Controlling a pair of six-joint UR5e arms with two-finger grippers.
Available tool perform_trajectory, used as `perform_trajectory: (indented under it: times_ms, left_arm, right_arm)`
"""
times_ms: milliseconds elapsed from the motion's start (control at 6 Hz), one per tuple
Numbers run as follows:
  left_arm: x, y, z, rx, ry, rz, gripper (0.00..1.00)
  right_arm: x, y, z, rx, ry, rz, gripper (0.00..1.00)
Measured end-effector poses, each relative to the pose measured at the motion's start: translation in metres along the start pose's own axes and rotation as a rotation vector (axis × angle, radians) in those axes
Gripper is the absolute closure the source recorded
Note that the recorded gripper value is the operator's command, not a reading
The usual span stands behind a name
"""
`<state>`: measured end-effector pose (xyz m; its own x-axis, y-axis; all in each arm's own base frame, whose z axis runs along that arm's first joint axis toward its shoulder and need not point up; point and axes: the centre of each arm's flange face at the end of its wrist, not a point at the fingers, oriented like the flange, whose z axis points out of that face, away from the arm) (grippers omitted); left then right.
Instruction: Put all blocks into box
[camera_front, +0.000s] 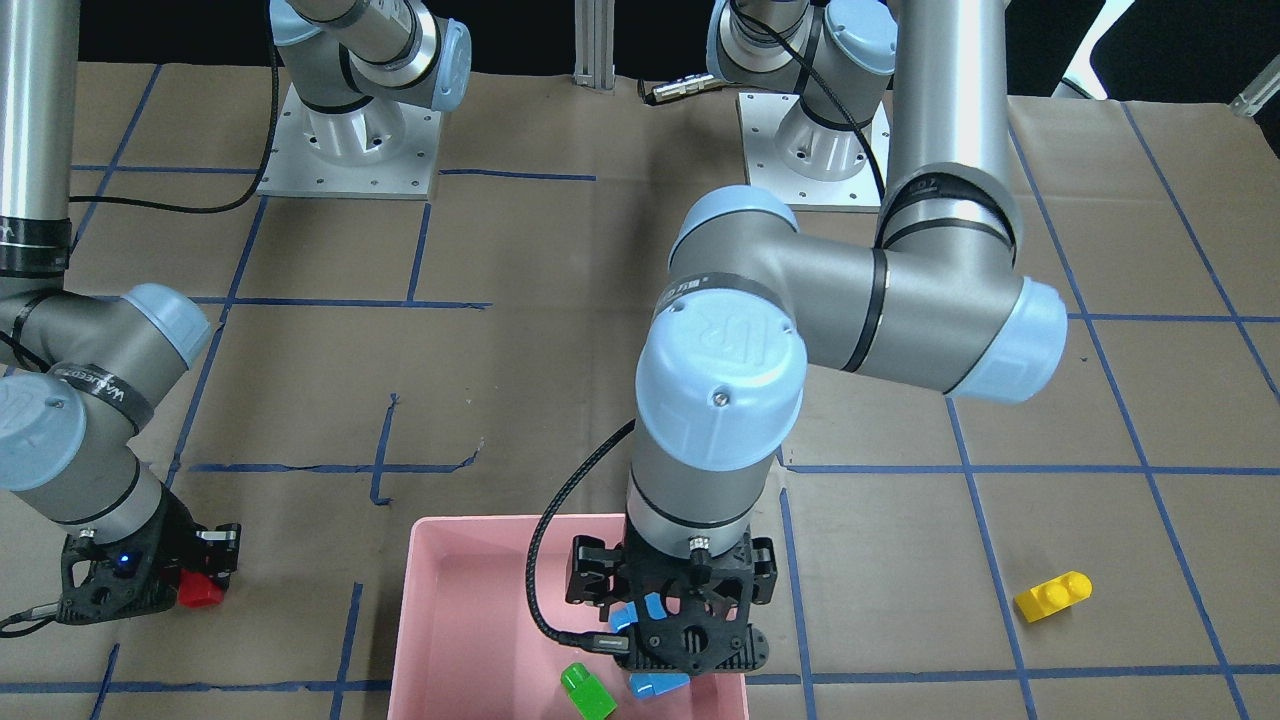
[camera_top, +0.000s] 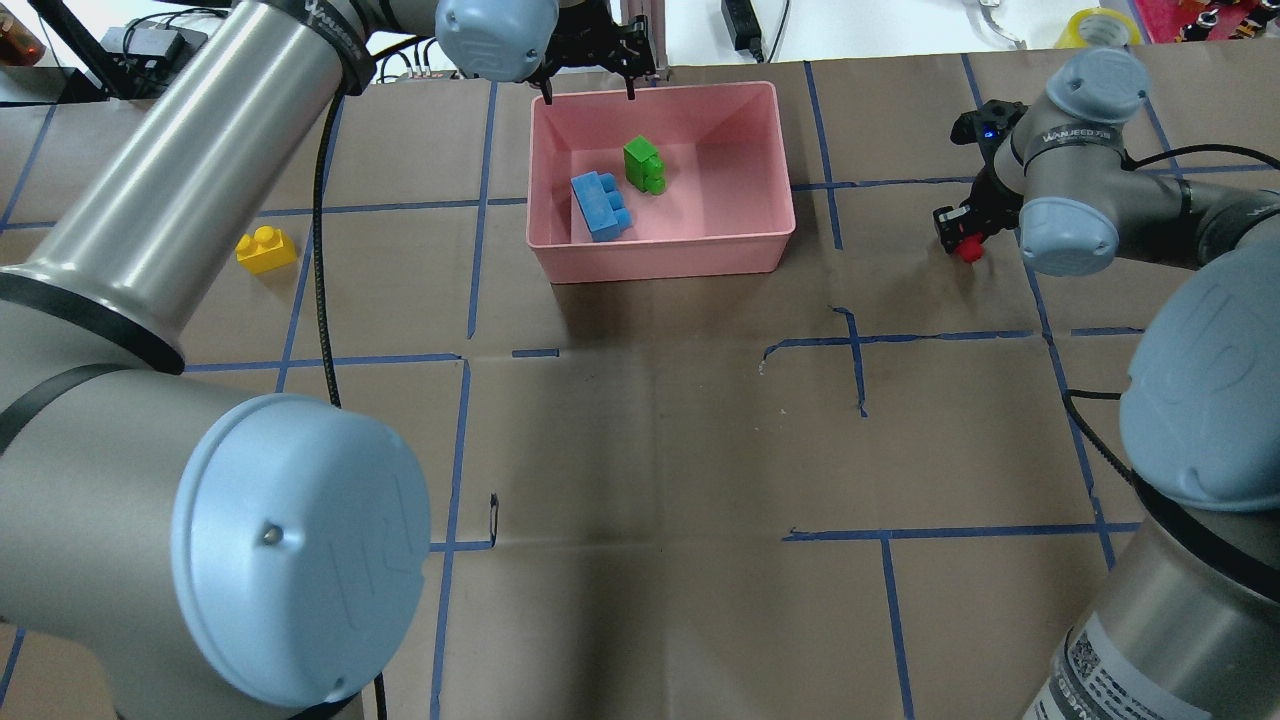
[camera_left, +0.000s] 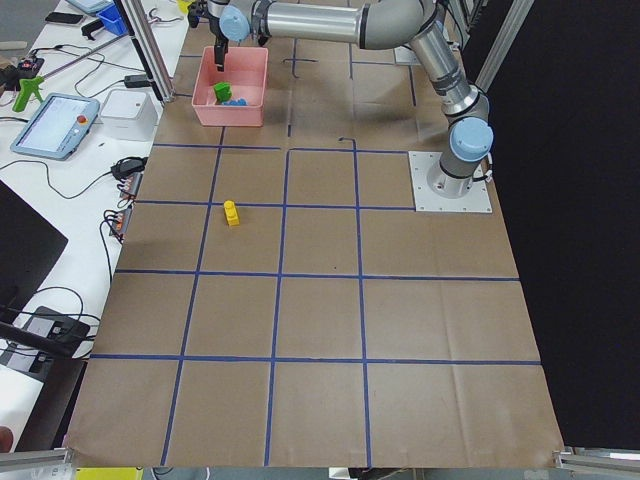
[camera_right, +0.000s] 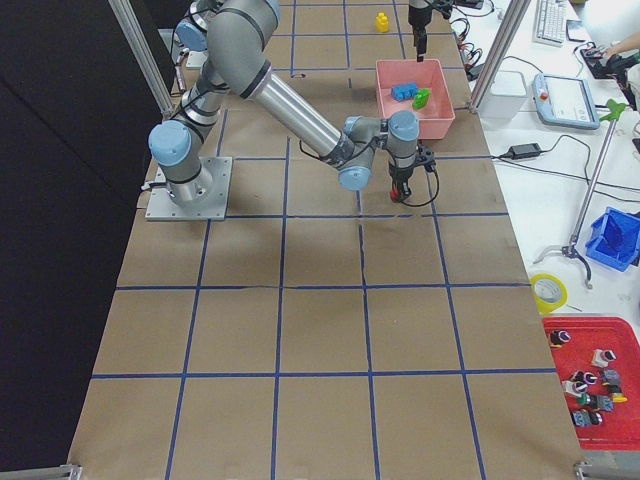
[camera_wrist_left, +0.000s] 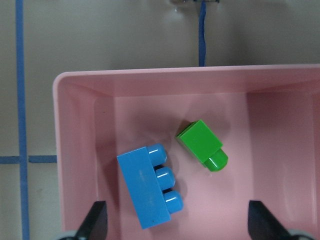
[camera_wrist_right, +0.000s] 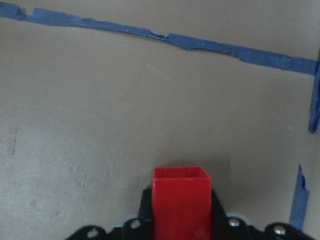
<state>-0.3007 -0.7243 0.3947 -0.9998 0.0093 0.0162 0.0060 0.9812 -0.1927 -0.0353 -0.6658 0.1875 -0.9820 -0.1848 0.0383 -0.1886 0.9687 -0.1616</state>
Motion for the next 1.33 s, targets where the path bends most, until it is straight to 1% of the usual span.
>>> perform_trajectory:
  times_ms: [167,333,500,667,833,1000,1167,1333]
  left_arm:
    - [-0.032,0.003,-0.038,0.011,-0.008,-0.025,0.0]
    - [-0.088,0.004,-0.074,0.013,-0.02,-0.052,0.0]
    - [-0.155,0.007,-0.101,0.003,-0.038,-0.055,0.0]
    - [-0.222,0.011,-0.113,-0.012,-0.055,-0.029,0.0]
    - [-0.283,0.016,-0.115,-0.03,-0.066,0.024,0.0]
    - [-0.341,0.019,-0.108,-0.052,-0.067,0.099,0.0]
    - [-0.389,0.022,-0.097,-0.069,-0.055,0.226,0.0]
    - [-0.42,0.022,-0.086,-0.081,-0.041,0.406,0.01]
  right_arm:
    - [0.003,-0.006,-0.025,-0.005,0.01,0.001,0.96]
    - [0.006,-0.015,-0.065,-0.032,-0.002,0.003,0.96]
    - [0.004,-0.026,-0.116,-0.084,-0.037,0.02,0.96]
    - [-0.013,-0.041,-0.166,-0.117,-0.113,0.079,0.96]
    - [-0.06,-0.062,-0.201,-0.108,-0.209,0.15,0.96]
    - [-0.126,-0.086,-0.211,-0.069,-0.271,0.177,0.96]
    - [-0.199,-0.109,-0.193,-0.003,-0.302,0.193,0.94]
    - [-0.263,-0.128,-0.161,0.078,-0.329,0.214,0.94]
